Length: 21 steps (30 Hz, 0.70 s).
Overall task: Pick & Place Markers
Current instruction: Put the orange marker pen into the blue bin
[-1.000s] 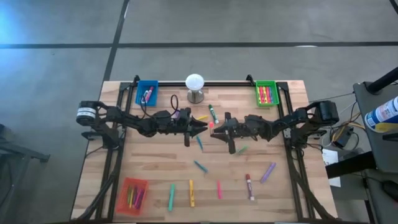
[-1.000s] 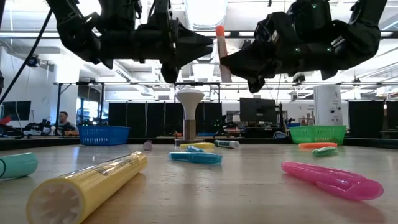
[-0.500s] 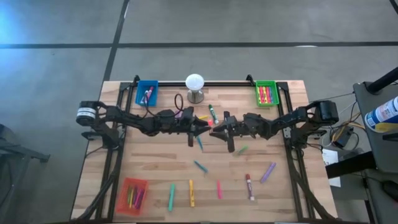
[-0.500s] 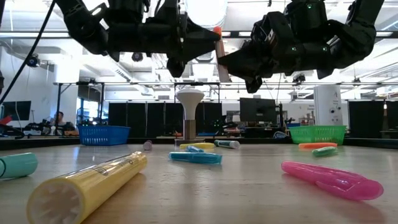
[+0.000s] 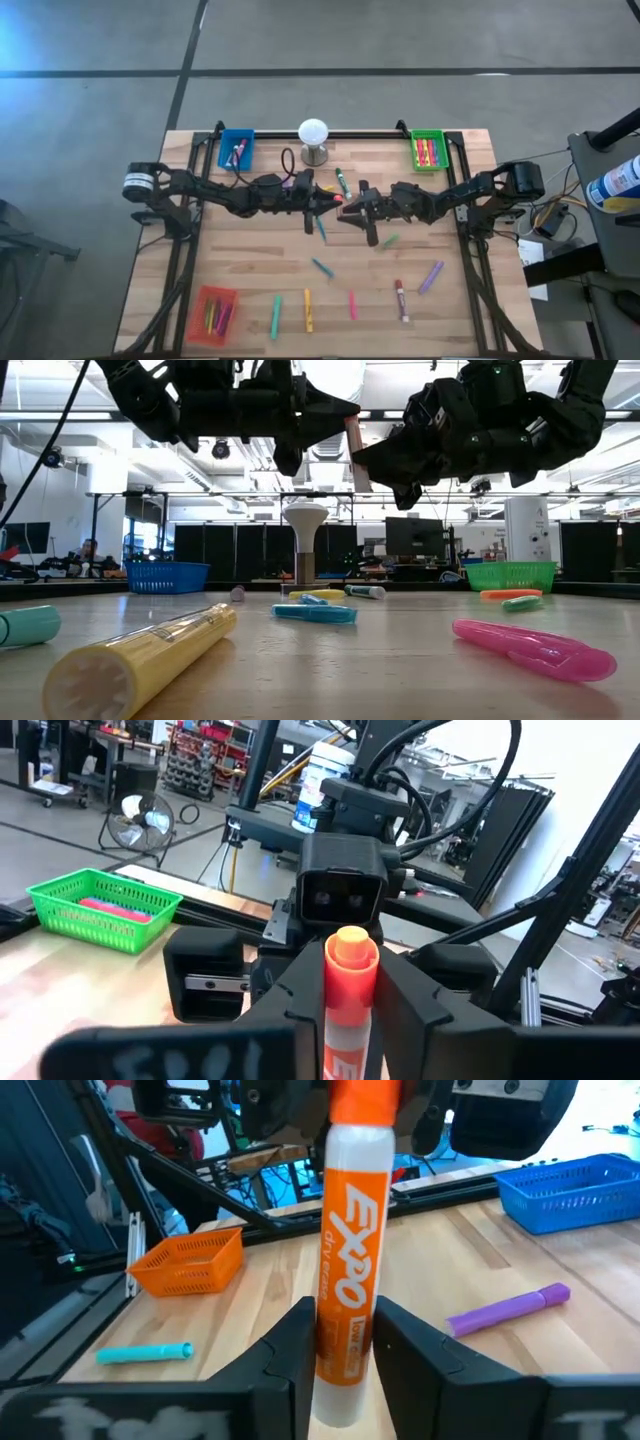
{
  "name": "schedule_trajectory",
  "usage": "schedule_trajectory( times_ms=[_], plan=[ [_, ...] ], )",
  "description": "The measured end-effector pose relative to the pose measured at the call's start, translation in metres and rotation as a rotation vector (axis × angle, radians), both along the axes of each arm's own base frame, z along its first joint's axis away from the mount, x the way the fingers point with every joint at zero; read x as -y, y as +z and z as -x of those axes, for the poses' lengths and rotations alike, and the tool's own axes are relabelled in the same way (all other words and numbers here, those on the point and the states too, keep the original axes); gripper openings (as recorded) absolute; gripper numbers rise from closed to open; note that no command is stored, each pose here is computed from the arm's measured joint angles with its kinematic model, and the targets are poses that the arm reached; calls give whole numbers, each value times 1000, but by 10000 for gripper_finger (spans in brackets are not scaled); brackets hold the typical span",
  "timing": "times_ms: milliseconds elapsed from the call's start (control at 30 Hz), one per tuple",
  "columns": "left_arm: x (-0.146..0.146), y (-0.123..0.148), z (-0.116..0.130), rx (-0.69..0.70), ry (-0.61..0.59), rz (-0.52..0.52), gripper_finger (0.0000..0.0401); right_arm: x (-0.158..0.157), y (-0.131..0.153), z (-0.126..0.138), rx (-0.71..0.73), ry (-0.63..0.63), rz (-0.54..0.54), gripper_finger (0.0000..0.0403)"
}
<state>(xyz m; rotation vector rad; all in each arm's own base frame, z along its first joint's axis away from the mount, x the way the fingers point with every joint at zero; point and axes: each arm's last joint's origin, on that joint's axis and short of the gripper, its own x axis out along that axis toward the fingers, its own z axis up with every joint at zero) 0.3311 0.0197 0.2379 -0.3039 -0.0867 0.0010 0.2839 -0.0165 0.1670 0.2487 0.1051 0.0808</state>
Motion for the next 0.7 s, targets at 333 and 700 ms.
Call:
schedule_trajectory(
  times_ms=[333, 700],
  plan=[
    [-10, 9, 2, -27, 68, 12, 52, 0, -4, 0, -43, -10, -1, 159],
    [-38, 58, 46, -352, 384, 24, 52, 1, -9, 1, -88, -11, 10, 175]
  ],
)
